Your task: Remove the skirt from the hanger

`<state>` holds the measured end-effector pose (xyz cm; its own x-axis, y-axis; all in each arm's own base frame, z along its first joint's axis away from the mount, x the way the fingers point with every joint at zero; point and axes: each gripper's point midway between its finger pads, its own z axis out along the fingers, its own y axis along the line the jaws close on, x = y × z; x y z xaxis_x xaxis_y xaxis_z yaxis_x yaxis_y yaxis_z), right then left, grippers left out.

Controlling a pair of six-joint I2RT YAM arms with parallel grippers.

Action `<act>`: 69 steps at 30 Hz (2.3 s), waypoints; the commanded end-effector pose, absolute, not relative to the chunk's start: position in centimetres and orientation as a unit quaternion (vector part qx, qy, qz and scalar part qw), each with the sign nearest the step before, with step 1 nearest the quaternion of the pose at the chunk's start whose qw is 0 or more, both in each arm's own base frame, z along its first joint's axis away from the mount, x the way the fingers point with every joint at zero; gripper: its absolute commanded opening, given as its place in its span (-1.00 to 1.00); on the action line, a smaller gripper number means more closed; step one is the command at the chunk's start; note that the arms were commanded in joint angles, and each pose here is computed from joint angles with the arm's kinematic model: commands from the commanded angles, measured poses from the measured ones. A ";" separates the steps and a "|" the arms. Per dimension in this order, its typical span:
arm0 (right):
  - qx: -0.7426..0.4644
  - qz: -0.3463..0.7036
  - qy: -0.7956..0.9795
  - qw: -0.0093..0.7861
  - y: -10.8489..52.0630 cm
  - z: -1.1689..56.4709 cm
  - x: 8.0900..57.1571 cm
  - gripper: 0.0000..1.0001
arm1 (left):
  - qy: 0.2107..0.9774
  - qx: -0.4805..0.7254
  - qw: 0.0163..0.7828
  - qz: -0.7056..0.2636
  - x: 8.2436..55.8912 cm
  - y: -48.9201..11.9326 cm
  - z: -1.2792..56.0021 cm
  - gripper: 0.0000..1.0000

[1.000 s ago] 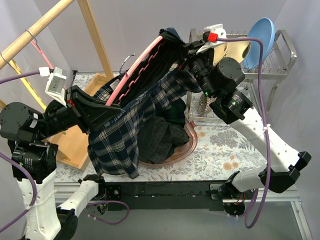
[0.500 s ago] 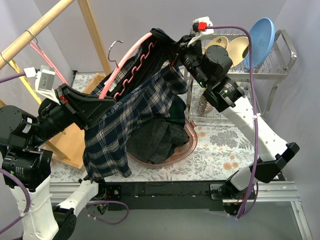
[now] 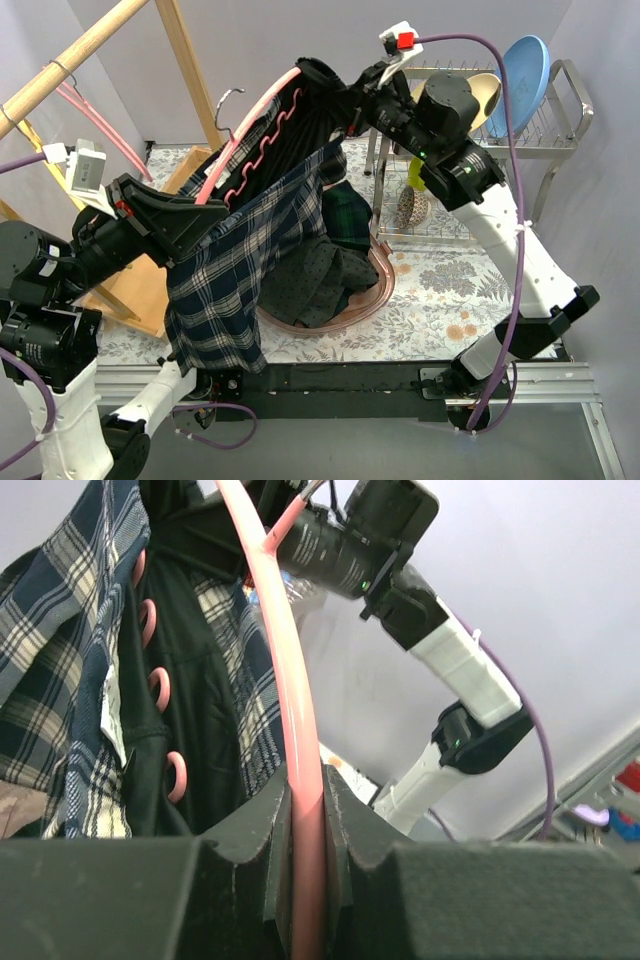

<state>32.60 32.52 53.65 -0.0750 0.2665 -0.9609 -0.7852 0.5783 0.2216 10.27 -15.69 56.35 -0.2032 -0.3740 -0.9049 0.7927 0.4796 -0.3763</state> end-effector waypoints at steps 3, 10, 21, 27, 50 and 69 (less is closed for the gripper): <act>-0.202 0.473 0.503 0.695 29.4 60.9 28.2 -0.97 | 0.549 0.260 0.639 -0.471 8.8 -16.4 56.9 -1.00; -0.217 0.476 0.508 0.684 30.6 59.6 28.3 -0.97 | 0.564 0.262 0.618 -0.481 10.7 -17.1 53.8 -0.41; -0.208 0.494 0.501 0.679 31.1 59.9 27.3 -0.97 | 0.590 0.261 0.559 -0.521 13.4 -18.5 50.4 -0.22; -0.194 0.484 0.514 0.681 31.1 59.2 27.7 -0.97 | 0.601 0.253 0.545 -0.527 14.6 -18.8 49.0 0.13; -0.168 0.459 0.536 0.688 31.8 57.8 29.6 -0.97 | 0.705 0.179 0.499 -0.471 16.4 -17.4 41.3 0.34; -0.151 0.428 0.547 0.703 32.2 57.0 31.6 -0.97 | 0.729 0.148 0.495 -0.449 17.4 -16.8 41.1 -1.00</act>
